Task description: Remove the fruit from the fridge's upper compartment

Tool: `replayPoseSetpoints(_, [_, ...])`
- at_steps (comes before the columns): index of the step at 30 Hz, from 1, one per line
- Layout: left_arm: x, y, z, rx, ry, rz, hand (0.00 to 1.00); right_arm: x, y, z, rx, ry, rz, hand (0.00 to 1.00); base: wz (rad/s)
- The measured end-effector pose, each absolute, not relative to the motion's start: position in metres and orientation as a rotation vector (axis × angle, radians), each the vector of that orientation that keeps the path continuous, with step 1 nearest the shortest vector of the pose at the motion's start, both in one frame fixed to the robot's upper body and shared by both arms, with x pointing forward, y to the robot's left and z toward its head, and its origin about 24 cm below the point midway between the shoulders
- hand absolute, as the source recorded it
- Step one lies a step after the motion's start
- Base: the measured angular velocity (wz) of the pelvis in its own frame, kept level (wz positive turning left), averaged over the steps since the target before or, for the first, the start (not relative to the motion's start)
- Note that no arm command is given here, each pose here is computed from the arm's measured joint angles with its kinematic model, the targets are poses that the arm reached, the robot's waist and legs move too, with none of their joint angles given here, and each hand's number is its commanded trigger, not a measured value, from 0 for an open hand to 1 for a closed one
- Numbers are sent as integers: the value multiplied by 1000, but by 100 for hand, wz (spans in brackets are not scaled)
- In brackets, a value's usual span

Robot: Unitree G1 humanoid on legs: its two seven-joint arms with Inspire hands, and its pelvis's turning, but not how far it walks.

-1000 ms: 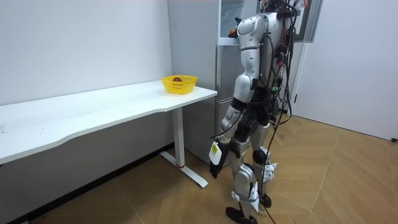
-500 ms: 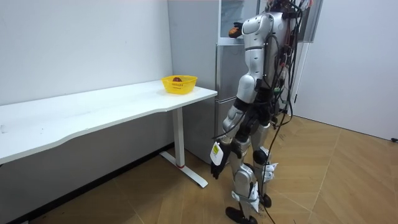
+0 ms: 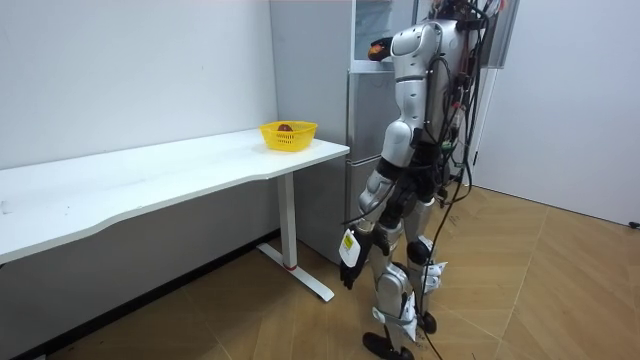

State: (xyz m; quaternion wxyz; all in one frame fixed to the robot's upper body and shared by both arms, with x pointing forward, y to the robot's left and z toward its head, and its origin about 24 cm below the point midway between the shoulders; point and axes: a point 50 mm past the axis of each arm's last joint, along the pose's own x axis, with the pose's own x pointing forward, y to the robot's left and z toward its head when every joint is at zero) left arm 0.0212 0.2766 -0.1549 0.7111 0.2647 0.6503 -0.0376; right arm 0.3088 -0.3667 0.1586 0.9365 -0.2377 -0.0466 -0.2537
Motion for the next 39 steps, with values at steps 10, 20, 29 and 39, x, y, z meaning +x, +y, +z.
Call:
replayPoseSetpoints(10, [23,276,-155,601,1437,-98,0,310,-364,161,-492,-113,-507,100,-4])
replayPoseSetpoints(20, [35,276,-154,594,1404,-84,0,314,-336,182,-573,-220,-430,100,-1])
replayPoseSetpoints(29, [45,273,-154,607,1382,-101,0,296,-298,177,-599,-342,-430,100,-1])
replayPoseSetpoints(39, [39,258,-161,592,1367,-115,0,269,-252,182,-595,-563,-459,100,-5])
